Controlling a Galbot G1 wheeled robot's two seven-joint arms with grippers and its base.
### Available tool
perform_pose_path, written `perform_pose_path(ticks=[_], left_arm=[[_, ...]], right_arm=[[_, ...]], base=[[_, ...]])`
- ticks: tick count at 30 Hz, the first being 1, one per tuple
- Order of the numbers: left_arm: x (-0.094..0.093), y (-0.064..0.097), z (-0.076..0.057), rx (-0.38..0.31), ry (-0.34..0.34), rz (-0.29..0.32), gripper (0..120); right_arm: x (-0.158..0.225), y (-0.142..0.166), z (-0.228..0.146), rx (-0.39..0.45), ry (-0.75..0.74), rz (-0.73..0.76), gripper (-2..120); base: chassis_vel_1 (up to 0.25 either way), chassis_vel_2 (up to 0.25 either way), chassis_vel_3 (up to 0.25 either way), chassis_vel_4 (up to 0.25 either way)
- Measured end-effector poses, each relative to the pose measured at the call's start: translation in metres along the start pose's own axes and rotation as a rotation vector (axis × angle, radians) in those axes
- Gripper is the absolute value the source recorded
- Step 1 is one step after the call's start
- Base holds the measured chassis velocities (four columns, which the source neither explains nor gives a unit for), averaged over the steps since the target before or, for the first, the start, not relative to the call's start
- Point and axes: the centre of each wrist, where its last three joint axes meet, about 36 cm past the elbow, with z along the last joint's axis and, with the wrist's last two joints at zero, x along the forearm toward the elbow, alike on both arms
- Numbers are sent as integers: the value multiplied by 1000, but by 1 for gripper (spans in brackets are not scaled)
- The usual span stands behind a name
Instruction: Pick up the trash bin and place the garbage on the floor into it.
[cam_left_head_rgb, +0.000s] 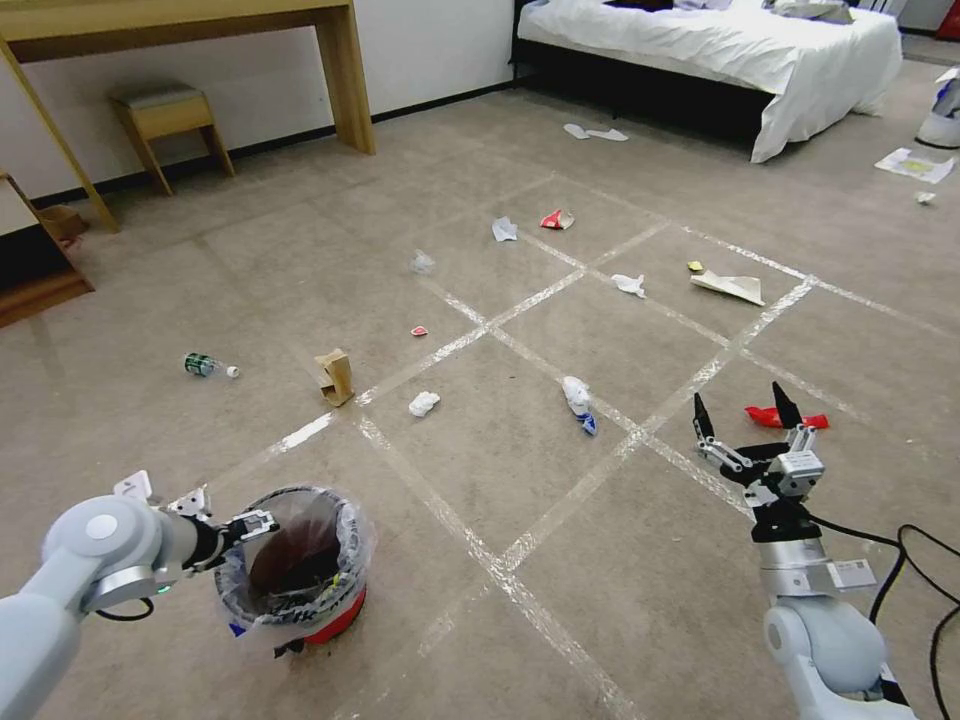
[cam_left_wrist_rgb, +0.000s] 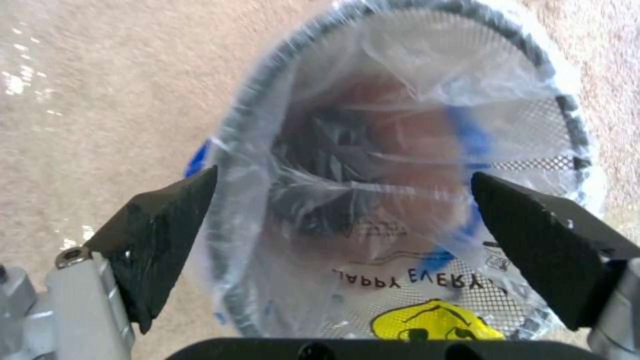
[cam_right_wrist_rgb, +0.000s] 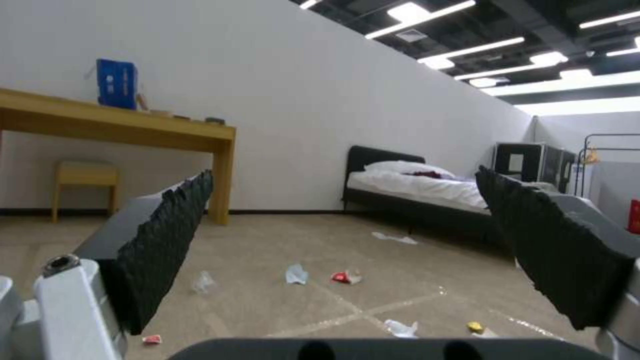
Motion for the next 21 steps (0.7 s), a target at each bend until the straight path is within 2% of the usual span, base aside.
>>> perform_pose_path(ticks=[7, 11, 13, 21], left_arm=[[14, 10, -1, 4, -20, -21, 100], [13, 15, -1, 8, -22, -35, 100], [5, 22, -3, 13, -27, -60, 100], [-24, 25, -2, 11, -16, -106, 100]], right_arm=[[-3, 2, 3, -5, 2, -3, 100], [-4, 3, 4, -9, 2, -5, 100], [-5, 4, 5, -11, 3, -5, 100], [-4, 3, 4, -6, 6, -8, 100]], base=[[0, 0, 0, 0], [0, 0, 0, 0], [0, 0, 0, 0], [0, 0, 0, 0]])
